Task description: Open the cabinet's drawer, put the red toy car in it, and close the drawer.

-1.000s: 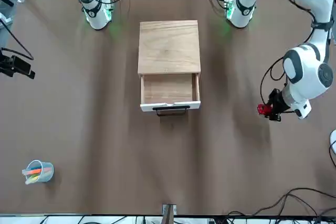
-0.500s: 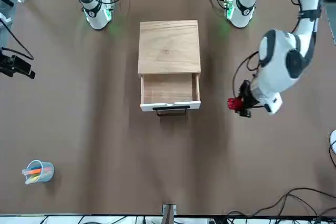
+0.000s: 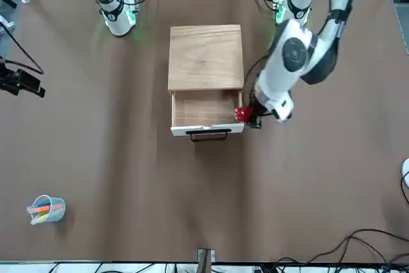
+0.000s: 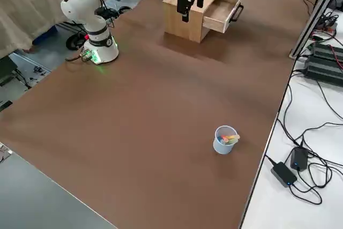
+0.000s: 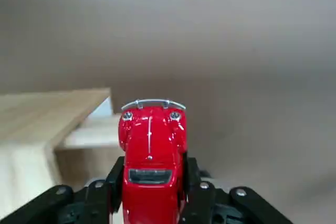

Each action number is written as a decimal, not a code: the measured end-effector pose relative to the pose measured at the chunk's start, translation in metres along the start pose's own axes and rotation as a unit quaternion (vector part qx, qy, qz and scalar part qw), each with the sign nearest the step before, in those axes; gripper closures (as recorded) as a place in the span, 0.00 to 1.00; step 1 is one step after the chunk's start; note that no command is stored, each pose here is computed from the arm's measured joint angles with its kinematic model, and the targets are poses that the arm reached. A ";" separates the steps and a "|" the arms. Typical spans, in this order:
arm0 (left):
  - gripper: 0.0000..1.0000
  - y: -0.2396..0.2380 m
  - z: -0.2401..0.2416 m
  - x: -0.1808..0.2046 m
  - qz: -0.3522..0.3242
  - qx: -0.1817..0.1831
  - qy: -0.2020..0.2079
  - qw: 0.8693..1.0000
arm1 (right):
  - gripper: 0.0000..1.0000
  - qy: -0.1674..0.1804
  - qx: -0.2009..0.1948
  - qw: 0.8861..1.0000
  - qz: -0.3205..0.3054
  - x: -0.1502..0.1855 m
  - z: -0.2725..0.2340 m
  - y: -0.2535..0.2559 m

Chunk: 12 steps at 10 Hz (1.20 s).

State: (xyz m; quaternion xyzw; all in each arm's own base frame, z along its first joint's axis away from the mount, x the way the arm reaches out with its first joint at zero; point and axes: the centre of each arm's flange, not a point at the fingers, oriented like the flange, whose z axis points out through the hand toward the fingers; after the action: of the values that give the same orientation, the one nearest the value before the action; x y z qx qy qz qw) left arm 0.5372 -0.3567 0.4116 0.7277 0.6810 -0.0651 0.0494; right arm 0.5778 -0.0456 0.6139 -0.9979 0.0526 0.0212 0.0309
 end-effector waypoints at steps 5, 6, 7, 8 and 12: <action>0.52 -0.021 0.040 -0.074 -0.001 0.042 0.012 0.999 | 0.00 -0.001 -0.001 1.000 -0.010 0.000 0.002 -0.012; 0.52 -0.024 0.051 -0.080 0.003 0.050 0.013 0.999 | 0.00 -0.001 -0.001 1.000 -0.010 0.000 0.002 -0.012; 0.52 -0.023 0.059 -0.086 0.006 0.054 0.012 0.998 | 0.00 -0.001 -0.001 1.000 -0.010 0.000 0.002 -0.012; 0.52 -0.017 0.065 -0.090 0.007 0.055 0.007 0.998 | 0.00 -0.001 -0.001 1.000 -0.010 0.000 0.002 -0.012; 0.52 -0.008 0.089 -0.094 0.008 0.060 0.017 0.998 | 0.00 0.000 -0.001 1.000 -0.010 0.001 0.002 -0.012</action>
State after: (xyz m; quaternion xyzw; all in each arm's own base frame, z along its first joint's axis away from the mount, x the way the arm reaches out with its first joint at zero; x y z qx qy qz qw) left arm 0.5206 -0.4634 0.3388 0.7356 0.6710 -0.0931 -0.0056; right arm 0.5798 -0.0337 0.6126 -0.9984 0.0429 0.0214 0.0304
